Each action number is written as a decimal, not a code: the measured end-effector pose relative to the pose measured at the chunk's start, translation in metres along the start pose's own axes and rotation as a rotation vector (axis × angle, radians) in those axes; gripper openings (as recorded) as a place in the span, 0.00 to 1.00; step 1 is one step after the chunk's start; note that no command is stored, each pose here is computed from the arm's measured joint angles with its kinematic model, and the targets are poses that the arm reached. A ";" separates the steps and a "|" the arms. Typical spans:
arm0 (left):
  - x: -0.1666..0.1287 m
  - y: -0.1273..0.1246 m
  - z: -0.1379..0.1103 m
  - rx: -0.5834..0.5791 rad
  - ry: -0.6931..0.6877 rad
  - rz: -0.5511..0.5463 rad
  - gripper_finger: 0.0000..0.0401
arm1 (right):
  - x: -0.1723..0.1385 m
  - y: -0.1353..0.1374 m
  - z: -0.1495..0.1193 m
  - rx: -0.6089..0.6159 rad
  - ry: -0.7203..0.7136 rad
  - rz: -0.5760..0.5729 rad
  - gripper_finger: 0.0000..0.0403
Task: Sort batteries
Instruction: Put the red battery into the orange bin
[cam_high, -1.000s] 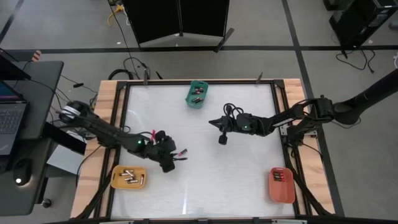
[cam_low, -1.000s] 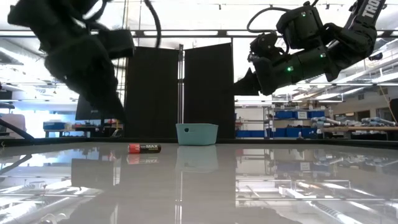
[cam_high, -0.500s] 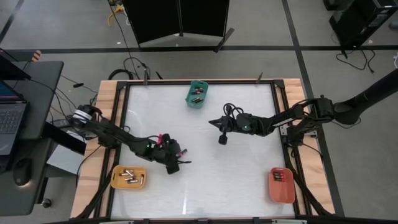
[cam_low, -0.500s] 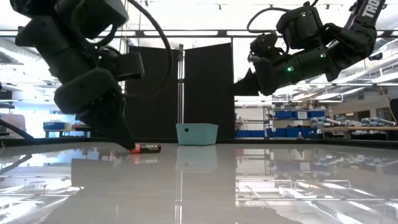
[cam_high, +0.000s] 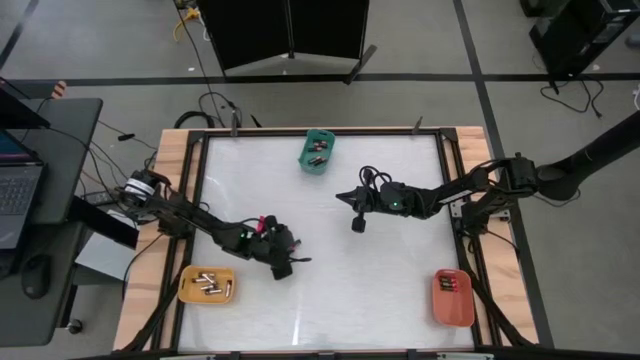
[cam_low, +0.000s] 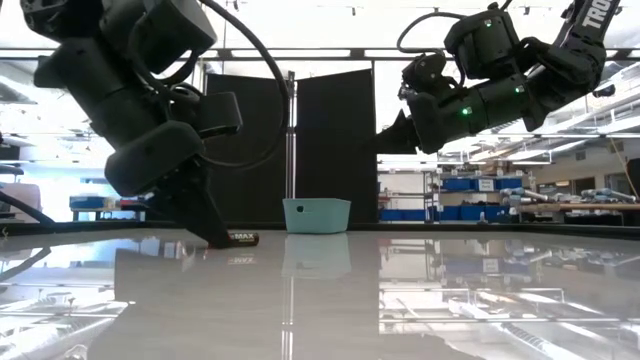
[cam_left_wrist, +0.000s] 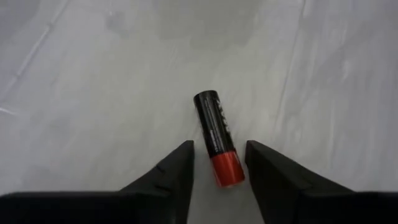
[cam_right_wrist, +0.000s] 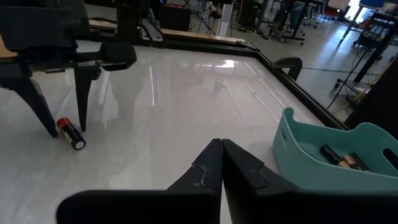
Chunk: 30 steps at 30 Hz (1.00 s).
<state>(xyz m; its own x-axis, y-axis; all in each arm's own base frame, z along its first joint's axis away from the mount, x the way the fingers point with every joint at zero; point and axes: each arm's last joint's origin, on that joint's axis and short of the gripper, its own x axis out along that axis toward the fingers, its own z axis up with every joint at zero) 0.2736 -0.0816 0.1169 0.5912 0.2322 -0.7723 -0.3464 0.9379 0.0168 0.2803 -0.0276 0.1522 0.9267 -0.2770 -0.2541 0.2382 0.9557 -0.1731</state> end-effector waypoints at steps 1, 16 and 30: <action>0.000 0.000 0.000 0.003 0.001 0.001 0.36 | 0.000 0.000 0.000 0.000 0.000 0.000 0.05; -0.010 -0.003 0.004 0.051 -0.082 0.011 0.12 | 0.000 0.001 -0.005 -0.044 0.056 0.007 0.04; -0.029 -0.022 0.038 0.106 -0.444 -0.094 0.12 | -0.003 0.010 0.013 0.074 -0.144 0.272 0.05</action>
<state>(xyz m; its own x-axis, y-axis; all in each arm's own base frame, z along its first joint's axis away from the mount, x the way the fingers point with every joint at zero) 0.2919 -0.0995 0.1632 0.8792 0.2112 -0.4271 -0.2138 0.9759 0.0425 0.2840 -0.0162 0.1632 0.9897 0.0016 -0.1434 -0.0083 0.9989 -0.0464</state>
